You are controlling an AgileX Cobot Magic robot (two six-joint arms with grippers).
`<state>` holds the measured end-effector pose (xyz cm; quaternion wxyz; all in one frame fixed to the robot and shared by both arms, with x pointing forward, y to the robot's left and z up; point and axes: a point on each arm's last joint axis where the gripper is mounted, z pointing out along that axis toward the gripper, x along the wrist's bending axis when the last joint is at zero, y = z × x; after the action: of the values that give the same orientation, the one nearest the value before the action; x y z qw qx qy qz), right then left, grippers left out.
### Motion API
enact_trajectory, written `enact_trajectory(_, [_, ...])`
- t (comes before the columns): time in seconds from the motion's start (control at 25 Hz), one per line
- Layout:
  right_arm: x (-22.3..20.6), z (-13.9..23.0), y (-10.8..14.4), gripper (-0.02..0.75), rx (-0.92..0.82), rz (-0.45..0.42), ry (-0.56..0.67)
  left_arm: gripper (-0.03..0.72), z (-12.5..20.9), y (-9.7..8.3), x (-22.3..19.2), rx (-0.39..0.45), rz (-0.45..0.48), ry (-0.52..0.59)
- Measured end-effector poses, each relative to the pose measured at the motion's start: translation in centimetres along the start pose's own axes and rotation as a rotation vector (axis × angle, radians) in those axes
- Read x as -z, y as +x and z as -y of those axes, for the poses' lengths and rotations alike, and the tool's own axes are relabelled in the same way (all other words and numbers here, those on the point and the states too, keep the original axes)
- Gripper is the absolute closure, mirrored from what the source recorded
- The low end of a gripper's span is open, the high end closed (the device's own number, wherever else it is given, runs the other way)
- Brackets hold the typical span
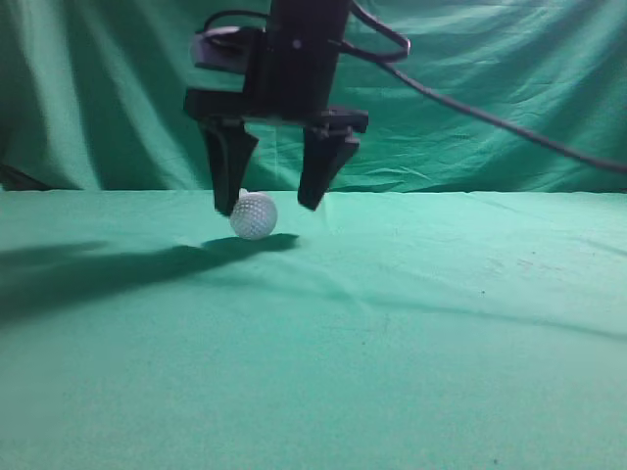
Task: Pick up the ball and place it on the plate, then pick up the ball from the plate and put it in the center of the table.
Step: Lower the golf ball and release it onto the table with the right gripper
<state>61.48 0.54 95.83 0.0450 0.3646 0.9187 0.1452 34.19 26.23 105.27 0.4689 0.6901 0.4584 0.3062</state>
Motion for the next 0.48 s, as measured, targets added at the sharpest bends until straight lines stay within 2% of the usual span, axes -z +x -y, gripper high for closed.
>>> enact_trajectory(0.2, [4.9, -1.5, 0.1, 0.167, 0.015, 0.002, -0.015, 0.688, 0.0, 0.0, 0.0, 0.000, -0.001, -0.002])
enact_trajectory(0.32, [9.7, -2.2, 0.2, 0.349, 0.006, 0.029, -0.091, 0.688, 0.0, 0.0, 0.0, 0.008, 0.001, -0.005])
enact_trajectory(0.44, [14.7, -1.9, 0.3, 0.594, 0.012, 0.068, -0.176, 0.688, -0.1, 0.0, 0.0, 0.016, -0.002, -0.016])
enact_trajectory(0.48, [16.0, -1.7, 0.4, 0.653, 0.009, 0.081, -0.196, 0.688, -0.2, 0.1, 0.0, 0.016, -0.007, -0.026])
